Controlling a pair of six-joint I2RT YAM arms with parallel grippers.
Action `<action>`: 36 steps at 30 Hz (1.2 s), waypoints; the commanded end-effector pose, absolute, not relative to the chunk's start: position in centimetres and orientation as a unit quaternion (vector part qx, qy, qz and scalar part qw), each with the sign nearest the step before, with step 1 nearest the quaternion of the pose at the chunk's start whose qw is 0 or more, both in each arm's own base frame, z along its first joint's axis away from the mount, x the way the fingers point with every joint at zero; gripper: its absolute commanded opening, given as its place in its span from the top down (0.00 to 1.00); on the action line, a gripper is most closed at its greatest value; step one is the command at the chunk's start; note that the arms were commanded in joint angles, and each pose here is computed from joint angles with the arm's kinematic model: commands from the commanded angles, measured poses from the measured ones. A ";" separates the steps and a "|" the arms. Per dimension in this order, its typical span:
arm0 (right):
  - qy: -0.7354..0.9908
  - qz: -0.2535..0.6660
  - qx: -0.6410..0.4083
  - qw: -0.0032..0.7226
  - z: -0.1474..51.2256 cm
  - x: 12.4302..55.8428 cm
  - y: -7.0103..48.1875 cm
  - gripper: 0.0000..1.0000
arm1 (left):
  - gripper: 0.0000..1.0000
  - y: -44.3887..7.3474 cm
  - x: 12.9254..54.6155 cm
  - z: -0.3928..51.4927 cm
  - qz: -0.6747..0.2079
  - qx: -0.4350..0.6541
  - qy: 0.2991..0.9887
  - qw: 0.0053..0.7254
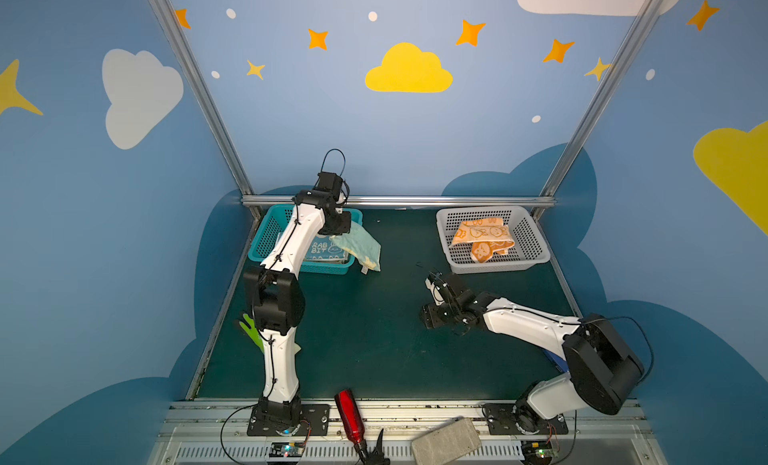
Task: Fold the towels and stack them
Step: 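Carry the folded towel with the left gripper into the teal basket, then release the towel in the teal basket and withdraw the left gripper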
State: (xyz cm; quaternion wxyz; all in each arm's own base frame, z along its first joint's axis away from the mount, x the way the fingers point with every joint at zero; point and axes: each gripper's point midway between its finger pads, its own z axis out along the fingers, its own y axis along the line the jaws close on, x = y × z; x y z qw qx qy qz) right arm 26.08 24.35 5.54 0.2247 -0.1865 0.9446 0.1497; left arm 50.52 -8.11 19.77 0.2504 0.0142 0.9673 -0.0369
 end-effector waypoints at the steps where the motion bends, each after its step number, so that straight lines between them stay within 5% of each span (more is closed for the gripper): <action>1: 0.944 0.143 -0.194 0.227 5.2 26.3 24.4 0.27 | 0.96 -5.9 50.3 19.8 -0.034 0.026 0.972 0.233; 28: 0.951 0.128 -0.197 0.202 4.9 25.7 25.1 0.27 | 0.96 9.1 56.0 14.4 0.056 -0.050 0.970 0.230; 30: 0.950 0.128 -0.199 0.203 5.0 25.8 25.4 0.27 | 0.82 9.4 56.2 14.1 0.056 -0.053 0.970 0.229; 32: 0.951 0.125 -0.200 0.202 5.0 25.9 25.5 0.26 | 0.38 9.8 56.2 13.6 0.066 -0.059 0.970 0.226; 36: 0.951 0.108 -0.198 0.209 5.3 26.3 25.4 0.25 | 0.10 10.5 56.0 13.1 0.081 -0.070 0.970 0.220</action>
